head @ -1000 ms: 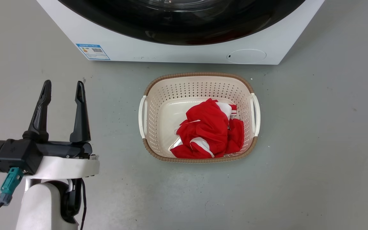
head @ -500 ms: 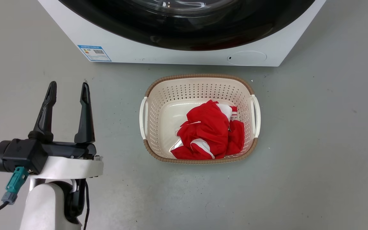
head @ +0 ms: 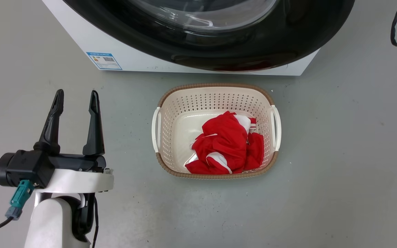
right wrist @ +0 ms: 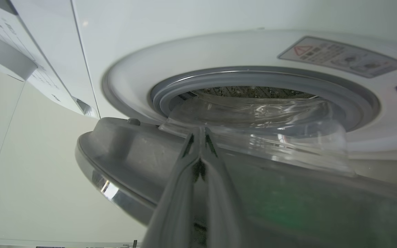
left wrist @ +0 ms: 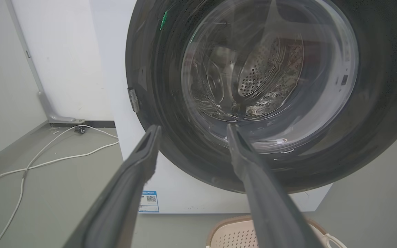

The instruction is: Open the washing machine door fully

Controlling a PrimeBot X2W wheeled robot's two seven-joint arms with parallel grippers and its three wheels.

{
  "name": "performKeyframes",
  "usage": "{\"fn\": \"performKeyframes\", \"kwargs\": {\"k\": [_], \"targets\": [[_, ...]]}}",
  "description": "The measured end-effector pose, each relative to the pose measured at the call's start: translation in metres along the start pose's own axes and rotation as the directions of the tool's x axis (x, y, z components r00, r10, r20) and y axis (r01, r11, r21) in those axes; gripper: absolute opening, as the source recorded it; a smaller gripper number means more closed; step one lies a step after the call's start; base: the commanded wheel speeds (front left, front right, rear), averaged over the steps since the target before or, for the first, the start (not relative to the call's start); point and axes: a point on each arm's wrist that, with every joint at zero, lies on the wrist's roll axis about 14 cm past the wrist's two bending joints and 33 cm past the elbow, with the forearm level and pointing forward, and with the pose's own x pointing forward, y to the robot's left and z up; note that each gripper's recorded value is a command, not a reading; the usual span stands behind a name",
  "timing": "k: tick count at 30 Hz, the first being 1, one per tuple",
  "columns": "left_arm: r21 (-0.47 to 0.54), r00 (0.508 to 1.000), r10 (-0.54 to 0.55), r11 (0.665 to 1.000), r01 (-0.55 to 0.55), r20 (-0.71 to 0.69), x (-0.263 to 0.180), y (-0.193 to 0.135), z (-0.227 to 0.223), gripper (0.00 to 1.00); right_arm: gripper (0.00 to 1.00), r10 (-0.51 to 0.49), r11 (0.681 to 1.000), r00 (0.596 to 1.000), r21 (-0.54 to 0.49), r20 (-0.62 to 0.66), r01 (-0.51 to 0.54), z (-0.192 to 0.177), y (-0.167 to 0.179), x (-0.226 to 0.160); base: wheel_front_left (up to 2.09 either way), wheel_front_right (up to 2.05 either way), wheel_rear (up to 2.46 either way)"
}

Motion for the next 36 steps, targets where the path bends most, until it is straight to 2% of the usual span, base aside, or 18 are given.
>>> {"fn": "performKeyframes", "kwargs": {"k": [9,19,28,36], "targets": [[0.014,1.0,0.002,1.0,-0.002,0.018,-0.006,0.0,0.011,1.0,0.0,0.012,1.0,0.99,0.009,-0.137,-0.011,-0.024,0.01,-0.014,0.0,0.0,0.0],[0.028,0.999,0.002,1.0,-0.003,0.04,-0.024,-0.003,0.029,1.0,0.0,0.044,0.999,0.959,0.026,-0.28,-0.038,-0.06,0.021,-0.042,0.0,0.0,0.0],[0.033,0.998,-0.005,0.999,0.003,0.056,-0.045,-0.009,0.042,1.0,0.0,0.08,0.996,0.892,0.007,-0.445,-0.086,-0.113,0.031,-0.07,0.0,0.0,0.0],[0.045,0.998,0.002,0.999,-0.005,0.063,-0.064,-0.007,0.049,1.0,0.0,0.147,0.988,0.827,0.037,-0.543,-0.151,-0.153,0.037,-0.093,0.0,0.0,0.0]]}}
